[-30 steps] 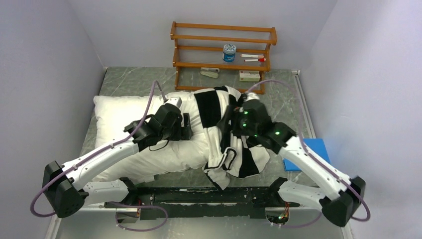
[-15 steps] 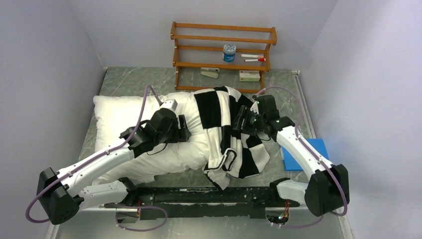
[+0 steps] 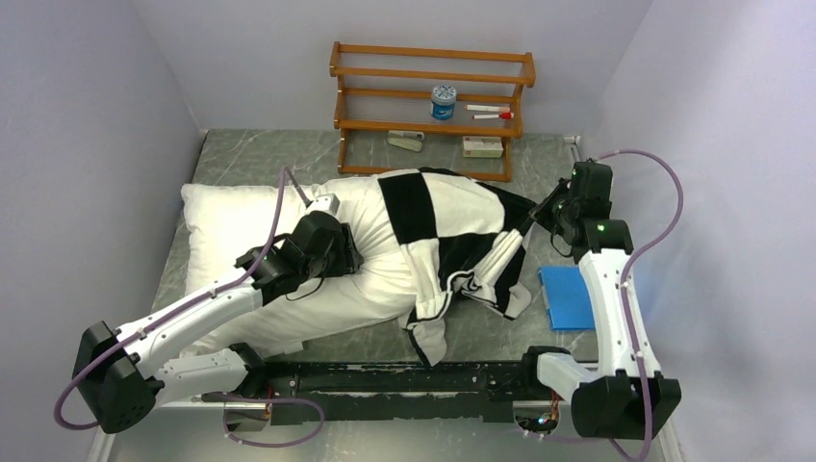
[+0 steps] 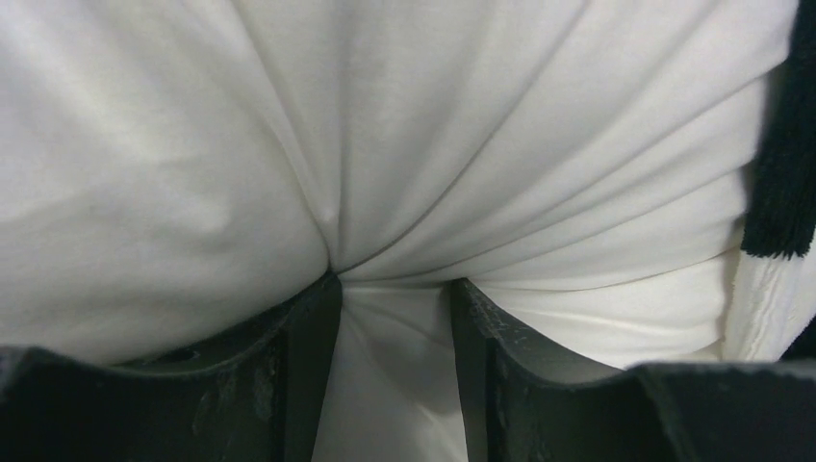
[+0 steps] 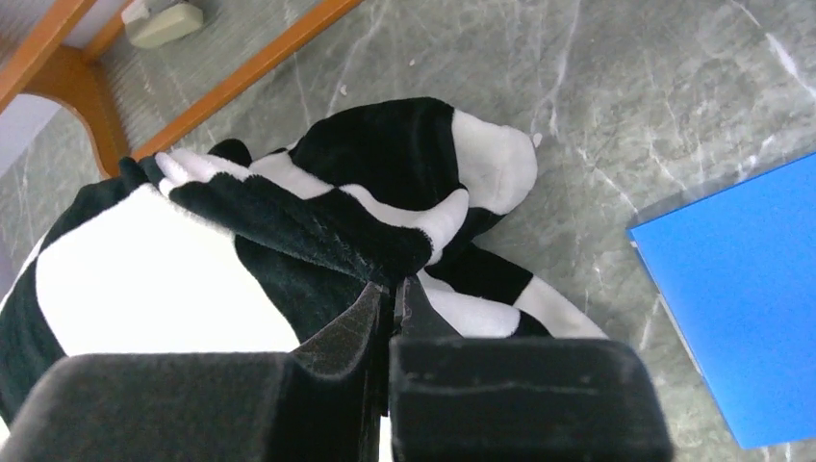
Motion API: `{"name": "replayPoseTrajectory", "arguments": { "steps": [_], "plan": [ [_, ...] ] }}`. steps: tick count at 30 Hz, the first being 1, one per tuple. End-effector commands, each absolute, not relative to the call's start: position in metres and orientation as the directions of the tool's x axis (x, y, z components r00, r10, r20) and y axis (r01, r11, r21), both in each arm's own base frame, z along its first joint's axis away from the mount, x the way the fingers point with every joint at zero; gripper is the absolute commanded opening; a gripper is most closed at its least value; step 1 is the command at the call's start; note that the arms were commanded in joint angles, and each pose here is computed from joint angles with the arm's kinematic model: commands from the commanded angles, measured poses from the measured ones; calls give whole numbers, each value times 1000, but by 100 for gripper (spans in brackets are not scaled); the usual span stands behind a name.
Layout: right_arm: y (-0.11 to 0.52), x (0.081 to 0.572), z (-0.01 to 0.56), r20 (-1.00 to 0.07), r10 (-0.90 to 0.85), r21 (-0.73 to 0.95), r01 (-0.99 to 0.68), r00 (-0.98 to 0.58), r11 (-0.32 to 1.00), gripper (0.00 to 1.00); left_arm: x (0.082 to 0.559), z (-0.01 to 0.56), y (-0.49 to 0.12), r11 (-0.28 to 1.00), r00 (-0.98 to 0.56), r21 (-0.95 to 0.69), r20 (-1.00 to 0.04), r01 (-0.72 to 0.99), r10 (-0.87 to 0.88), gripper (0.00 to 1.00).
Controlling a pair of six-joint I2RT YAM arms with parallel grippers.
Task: Remove the pillowcase from the pillow
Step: Remove the pillow from the pillowcase.
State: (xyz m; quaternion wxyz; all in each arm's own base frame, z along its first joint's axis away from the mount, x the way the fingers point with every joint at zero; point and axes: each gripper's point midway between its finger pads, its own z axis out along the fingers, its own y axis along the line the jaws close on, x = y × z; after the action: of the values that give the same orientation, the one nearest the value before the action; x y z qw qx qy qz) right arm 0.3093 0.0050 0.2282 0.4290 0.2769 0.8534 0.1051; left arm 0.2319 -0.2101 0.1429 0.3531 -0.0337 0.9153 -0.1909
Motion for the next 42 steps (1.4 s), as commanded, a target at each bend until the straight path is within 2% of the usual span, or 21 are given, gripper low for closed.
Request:
{"name": "replayPoseTrajectory", "arguments": {
  "steps": [1, 2, 3, 5, 7, 10, 13, 16, 19, 22, 23, 26, 30, 31, 34, 36, 37, 39, 42],
  "plan": [
    [-17, 342, 266, -753, 510, 407, 315, -417, 858, 0, 187, 70, -137, 998, -882, -59, -468, -32, -56, 53],
    [9, 343, 261, -710, 495, 463, 198, -500, 864, 0, 187, 71, -138, 997, -882, -66, -468, -28, -55, 53],
    [38, 340, 258, -668, 470, 533, 71, -577, 843, 4, 187, 72, -140, 997, -882, -74, -469, -20, -53, 53],
    [97, 323, 259, -588, 408, 692, -174, -698, 701, 12, 186, 73, -144, 995, -881, -99, -469, -7, -52, 53],
    [137, 304, 252, -544, 346, 756, -268, -764, 597, 18, 187, 75, -148, 992, -879, -126, -472, 2, -58, 53],
    [179, 287, 236, -560, 252, 719, -312, -790, 620, 22, 188, 78, -154, 989, -878, -149, -476, 12, -62, 52],
    [199, 278, 230, -535, 238, 751, -328, -810, 573, 29, 189, 79, -156, 989, -881, -148, -471, 19, -53, 52],
    [206, 271, 222, -508, 235, 775, -321, -828, 544, 50, 189, 79, -155, 990, -882, -142, -469, 23, -47, 53],
    [205, 272, 213, -516, 218, 744, -308, -828, 592, 66, 189, 79, -156, 988, -882, -151, -469, 24, -51, 53],
    [201, 276, 200, -527, 200, 696, -284, -826, 660, 68, 188, 79, -158, 987, -882, -161, -468, 28, -51, 53],
    [202, 276, 196, -522, 187, 687, -280, -832, 671, 66, 189, 80, -159, 986, -882, -163, -468, 28, -53, 53],
    [196, 283, 176, -510, 180, 622, -217, -841, 752, 46, 189, 78, -154, 990, -884, -138, -464, 2, -63, 52],
    [174, 299, 172, -561, 204, 512, -143, -802, 847, 4, 187, 74, -153, 992, -891, -128, -450, 1, -58, 52],
    [160, 307, 179, -598, 202, 448, -114, -776, 886, 0, 187, 72, -153, 992, -892, -125, -448, 3, -54, 52],
    [62, 336, 216, -721, 292, 225, 186, -629, 956, 0, 184, 65, -144, 995, -900, -94, -432, -23, -62, 52],
    [-13, 340, 232, -731, 429, 266, 356, -531, 896, 0, 183, 62, -137, 995, -900, -83, -429, -52, -83, 50],
    [-36, 338, 240, -722, 491, 326, 386, -487, 863, 0, 183, 62, -138, 994, -899, -97, -428, -50, -87, 49],
    [-41, 338, 248, -694, 542, 408, 361, -474, 838, 0, 183, 62, -137, 993, -899, -100, -427, -57, -94, 49],
    [13, 339, 251, -610, 525, 564, 140, -593, 814, 0, 185, 63, -137, 993, -899, -104, -429, -49, -90, 47]
  ]
}}
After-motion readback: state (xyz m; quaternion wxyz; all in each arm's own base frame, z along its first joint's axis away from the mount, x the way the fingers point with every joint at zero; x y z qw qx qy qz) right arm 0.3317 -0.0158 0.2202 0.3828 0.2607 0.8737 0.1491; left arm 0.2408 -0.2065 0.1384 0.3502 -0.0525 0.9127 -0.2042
